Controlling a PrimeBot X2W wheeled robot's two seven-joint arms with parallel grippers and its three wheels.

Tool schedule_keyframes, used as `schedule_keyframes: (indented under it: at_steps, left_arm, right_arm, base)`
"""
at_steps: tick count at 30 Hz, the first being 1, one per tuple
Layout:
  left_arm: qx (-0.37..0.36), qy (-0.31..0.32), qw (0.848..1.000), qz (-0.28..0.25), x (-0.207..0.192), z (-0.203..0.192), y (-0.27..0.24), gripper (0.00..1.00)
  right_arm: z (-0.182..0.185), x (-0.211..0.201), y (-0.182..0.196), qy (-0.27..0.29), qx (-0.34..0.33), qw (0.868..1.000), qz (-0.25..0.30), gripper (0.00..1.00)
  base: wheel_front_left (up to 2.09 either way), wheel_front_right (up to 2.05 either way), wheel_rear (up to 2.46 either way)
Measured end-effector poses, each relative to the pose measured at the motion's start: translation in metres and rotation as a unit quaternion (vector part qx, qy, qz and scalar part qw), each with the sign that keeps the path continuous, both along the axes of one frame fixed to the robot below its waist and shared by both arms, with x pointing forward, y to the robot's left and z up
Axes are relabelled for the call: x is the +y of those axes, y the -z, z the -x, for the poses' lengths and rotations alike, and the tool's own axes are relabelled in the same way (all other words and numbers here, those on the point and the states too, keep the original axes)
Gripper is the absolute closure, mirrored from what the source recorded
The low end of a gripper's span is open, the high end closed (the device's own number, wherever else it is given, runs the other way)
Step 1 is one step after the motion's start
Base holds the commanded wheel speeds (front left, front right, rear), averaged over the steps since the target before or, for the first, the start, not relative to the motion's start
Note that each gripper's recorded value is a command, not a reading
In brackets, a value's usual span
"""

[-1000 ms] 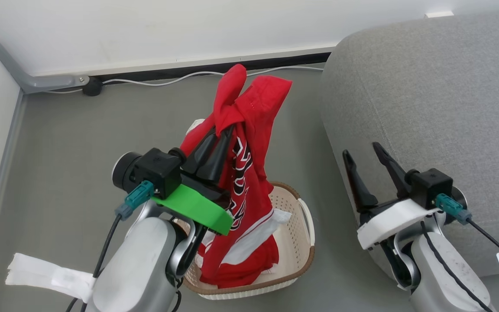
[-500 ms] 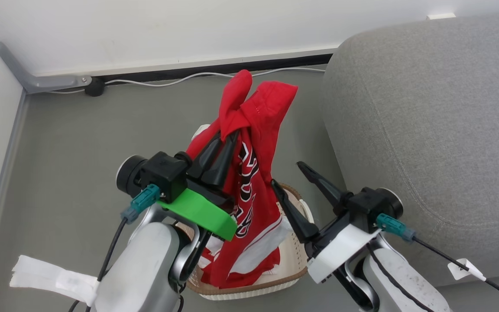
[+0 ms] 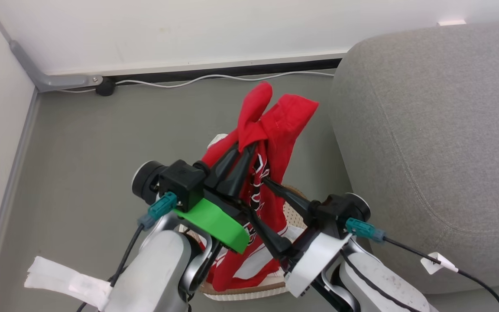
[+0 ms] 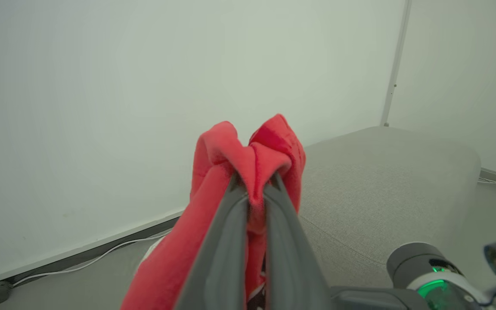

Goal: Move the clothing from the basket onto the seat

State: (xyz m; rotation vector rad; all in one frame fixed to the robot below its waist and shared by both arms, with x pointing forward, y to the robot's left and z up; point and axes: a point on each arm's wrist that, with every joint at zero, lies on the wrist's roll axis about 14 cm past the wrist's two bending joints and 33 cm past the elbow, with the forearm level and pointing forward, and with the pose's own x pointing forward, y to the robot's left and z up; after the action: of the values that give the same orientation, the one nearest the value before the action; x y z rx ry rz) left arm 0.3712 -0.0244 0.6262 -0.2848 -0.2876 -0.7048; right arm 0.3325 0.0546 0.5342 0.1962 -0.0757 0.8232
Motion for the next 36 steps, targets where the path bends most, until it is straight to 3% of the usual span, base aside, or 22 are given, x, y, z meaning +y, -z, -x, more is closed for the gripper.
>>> schedule_keyframes:
  at_steps: [6,7,8,21,22,23,24,25,36]
  left_arm:
    - [-0.002,0.000,1.000,0.000,0.001,0.002,-0.001,1.00]
    - [-0.003,0.000,1.000,0.000,0.001,0.002,-0.001,1.00]
    - [-0.003,0.000,1.000,0.001,0.001,0.002,-0.002,1.00]
    - [-0.004,-0.004,1.000,0.006,0.003,0.002,-0.004,1.00]
    - [-0.003,-0.004,1.000,0.005,0.003,0.002,-0.004,0.71]
    - [-0.001,-0.003,1.000,0.004,0.003,0.002,-0.003,0.51]
    - [0.000,-0.003,1.000,0.004,0.002,0.002,-0.003,0.51]
    - [0.001,-0.004,1.000,0.003,0.002,0.001,-0.002,0.00]
    - [0.019,0.007,1.000,-0.014,-0.003,0.003,0.009,0.00]
  right_arm:
    - [-0.006,0.005,0.005,-0.010,0.010,1.000,0.008,0.00]
    - [-0.008,0.005,0.005,-0.009,0.013,1.000,0.007,0.91]
    - [-0.010,0.004,0.006,-0.005,0.015,1.000,0.009,1.00]
    - [-0.018,0.010,0.005,-0.009,0.027,1.000,0.003,1.00]
    - [-0.019,0.010,0.004,-0.008,0.027,1.000,0.002,1.00]
    - [-0.021,0.010,0.003,-0.006,0.028,1.000,0.000,1.00]
    - [-0.022,0.009,0.001,-0.004,0.027,1.000,-0.002,1.00]
    - [-0.024,0.009,0.000,-0.002,0.026,1.000,-0.004,1.00]
    - [-0.050,-0.008,-0.011,0.042,0.016,0.999,-0.009,1.00]
  base:
    - [0.00,0.00,0.00]
    - [0.00,0.00,0.00]
    - [0.00,0.00,0.00]
    - [0.00,0.00,0.00]
    - [0.00,0.00,0.00]
    - [0.00,0.00,0.00]
    - [0.00,0.00,0.00]
    - [0.00,0.00,0.00]
    - [0.00,0.00,0.00]
